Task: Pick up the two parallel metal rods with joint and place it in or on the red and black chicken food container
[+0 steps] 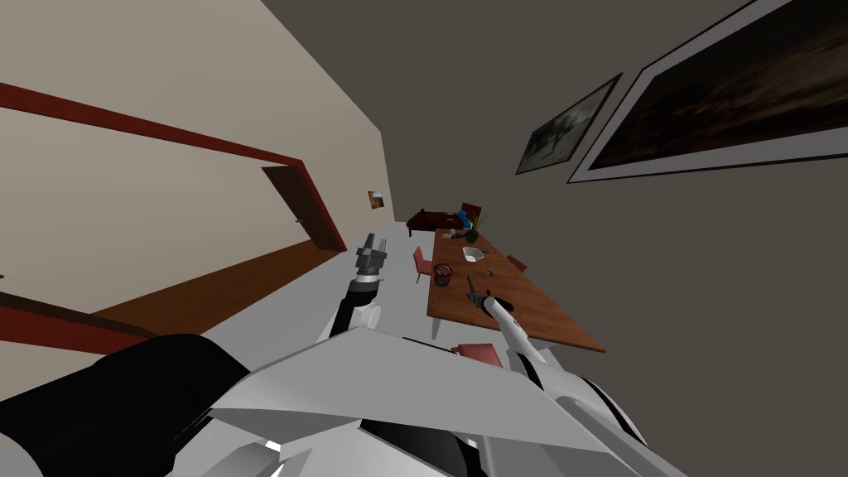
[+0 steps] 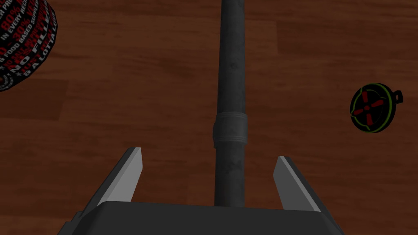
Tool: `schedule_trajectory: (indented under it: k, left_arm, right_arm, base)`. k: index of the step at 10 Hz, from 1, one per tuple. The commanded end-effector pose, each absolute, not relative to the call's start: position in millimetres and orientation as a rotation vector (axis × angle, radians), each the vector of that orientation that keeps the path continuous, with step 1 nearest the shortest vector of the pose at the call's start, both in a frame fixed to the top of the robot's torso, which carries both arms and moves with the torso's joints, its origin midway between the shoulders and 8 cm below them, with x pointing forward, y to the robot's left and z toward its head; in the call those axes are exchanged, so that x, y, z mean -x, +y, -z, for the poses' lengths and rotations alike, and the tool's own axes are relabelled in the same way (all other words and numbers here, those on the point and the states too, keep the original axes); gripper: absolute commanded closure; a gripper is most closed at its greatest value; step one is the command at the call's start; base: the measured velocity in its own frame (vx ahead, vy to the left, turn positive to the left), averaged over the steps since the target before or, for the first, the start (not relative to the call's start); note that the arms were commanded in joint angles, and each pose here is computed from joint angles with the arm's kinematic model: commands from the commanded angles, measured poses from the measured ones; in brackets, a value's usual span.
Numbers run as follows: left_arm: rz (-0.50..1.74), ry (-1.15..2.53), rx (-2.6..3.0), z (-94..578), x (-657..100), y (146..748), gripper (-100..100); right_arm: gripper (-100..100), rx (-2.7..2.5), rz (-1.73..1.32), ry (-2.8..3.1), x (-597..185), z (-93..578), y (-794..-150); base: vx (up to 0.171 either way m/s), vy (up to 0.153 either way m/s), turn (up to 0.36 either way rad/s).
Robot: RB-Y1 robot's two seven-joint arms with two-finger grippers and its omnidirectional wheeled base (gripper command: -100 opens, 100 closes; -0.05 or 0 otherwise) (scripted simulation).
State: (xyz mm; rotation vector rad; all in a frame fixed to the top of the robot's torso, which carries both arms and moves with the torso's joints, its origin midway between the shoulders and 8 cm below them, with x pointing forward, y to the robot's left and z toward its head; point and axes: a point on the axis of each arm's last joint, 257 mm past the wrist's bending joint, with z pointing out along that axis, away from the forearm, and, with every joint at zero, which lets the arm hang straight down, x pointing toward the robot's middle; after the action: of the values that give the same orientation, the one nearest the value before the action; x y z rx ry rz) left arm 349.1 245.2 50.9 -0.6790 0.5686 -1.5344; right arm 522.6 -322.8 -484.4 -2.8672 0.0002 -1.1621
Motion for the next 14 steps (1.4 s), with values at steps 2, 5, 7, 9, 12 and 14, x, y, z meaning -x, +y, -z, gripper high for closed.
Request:
schedule_trajectory:
  k: [2,5,7,9,12,14]
  left_arm:
    - [1.534,0.569,0.679,-51,-349,245,0]
    - [1.534,0.569,0.679,-51,-349,245,0]
    - [1.534,0.569,0.679,-51,-349,245,0]
    - [1.534,0.569,0.679,-51,-349,245,0]
    - [1.534,0.569,0.679,-51,-349,245,0]
    - [1.534,0.569,0.679,-51,-349,245,0]
  right_arm:
    - [-100,2.867,1.163,0.000,-522,485,-323]
    - [-100,2.867,1.163,0.000,-522,485,-323]
    - [-100,2.867,1.163,0.000,-522,485,-323]
    - [-100,2.868,1.163,0.007,-513,497,-312]
    - [-100,2.869,1.163,0.009,-511,500,-308]
    - [-100,2.869,1.163,0.009,-511,500,-308]
  base:
    - [0.005,0.006,-0.018]
    - [-0.001,-0.002,0.005]
    - [0.001,0.002,-0.005]
    - [0.002,0.002,-0.007]
    - [-0.002,-0.003,0.008]
    - [0.002,0.003,-0.008]
